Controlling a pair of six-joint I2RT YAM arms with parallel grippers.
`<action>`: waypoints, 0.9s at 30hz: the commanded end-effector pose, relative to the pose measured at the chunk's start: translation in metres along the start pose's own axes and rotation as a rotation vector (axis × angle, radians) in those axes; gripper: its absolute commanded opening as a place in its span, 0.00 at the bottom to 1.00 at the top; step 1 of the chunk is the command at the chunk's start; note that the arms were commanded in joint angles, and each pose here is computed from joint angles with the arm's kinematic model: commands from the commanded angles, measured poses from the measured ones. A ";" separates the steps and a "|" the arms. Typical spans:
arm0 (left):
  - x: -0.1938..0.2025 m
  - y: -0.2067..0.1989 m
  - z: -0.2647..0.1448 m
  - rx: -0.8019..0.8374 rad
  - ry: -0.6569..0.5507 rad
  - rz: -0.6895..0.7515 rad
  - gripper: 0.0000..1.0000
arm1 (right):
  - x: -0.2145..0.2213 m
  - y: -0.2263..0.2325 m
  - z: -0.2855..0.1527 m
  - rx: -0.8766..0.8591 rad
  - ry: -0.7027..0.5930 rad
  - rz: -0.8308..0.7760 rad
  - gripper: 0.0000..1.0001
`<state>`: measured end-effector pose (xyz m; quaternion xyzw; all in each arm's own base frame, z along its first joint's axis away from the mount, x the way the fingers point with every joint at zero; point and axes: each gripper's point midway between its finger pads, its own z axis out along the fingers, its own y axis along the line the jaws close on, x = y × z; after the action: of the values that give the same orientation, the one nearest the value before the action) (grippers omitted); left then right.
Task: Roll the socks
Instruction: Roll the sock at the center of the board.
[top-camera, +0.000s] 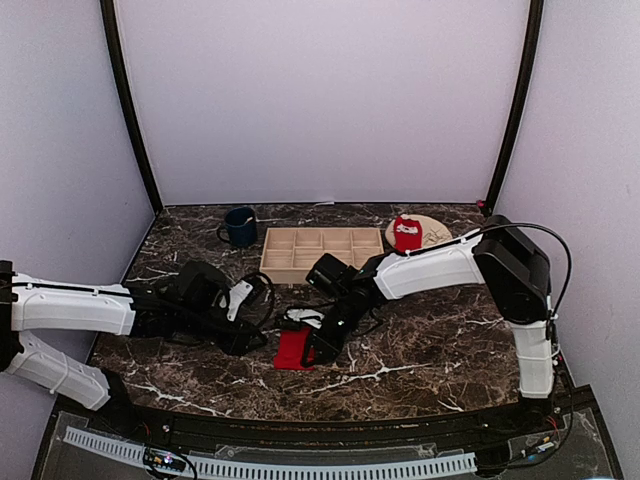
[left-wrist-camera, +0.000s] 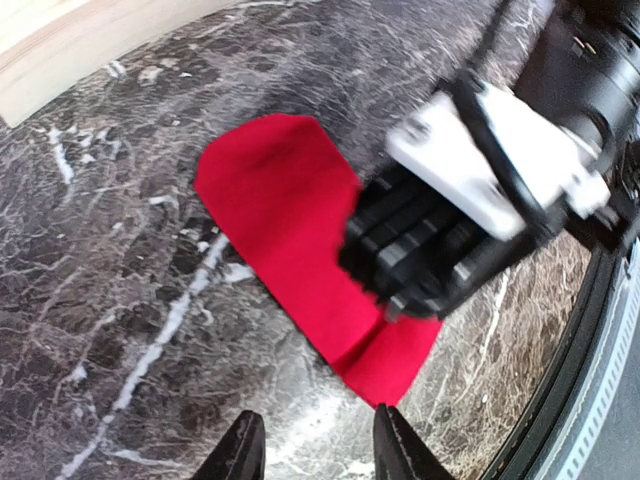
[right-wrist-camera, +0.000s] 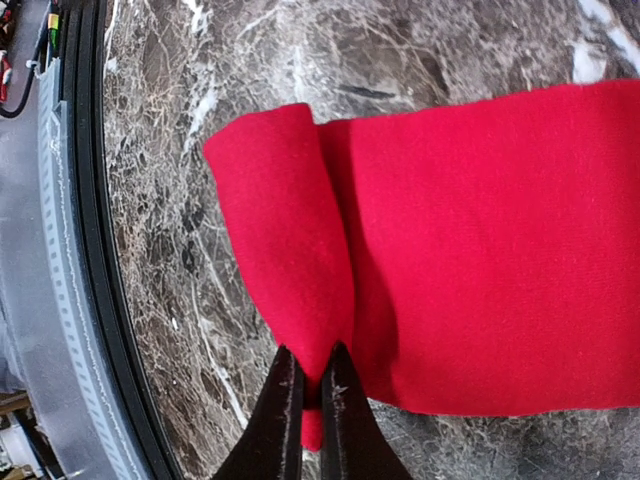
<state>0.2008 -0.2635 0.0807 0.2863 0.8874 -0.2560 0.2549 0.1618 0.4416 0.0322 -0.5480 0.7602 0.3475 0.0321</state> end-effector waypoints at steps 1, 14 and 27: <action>0.003 -0.013 -0.001 0.010 -0.051 0.109 0.39 | 0.003 0.001 0.002 -0.071 0.010 0.072 0.05; 0.022 -0.067 0.016 0.071 0.049 0.514 0.39 | 0.004 0.002 0.001 -0.153 0.016 0.140 0.06; 0.027 -0.057 0.046 -0.010 0.168 0.707 0.42 | 0.007 0.006 -0.001 -0.169 0.019 0.140 0.05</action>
<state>0.1531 -0.3228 0.0463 0.5713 0.7667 -0.1519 0.2503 0.1543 0.4364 0.0321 -0.5027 0.7651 0.4004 -0.0384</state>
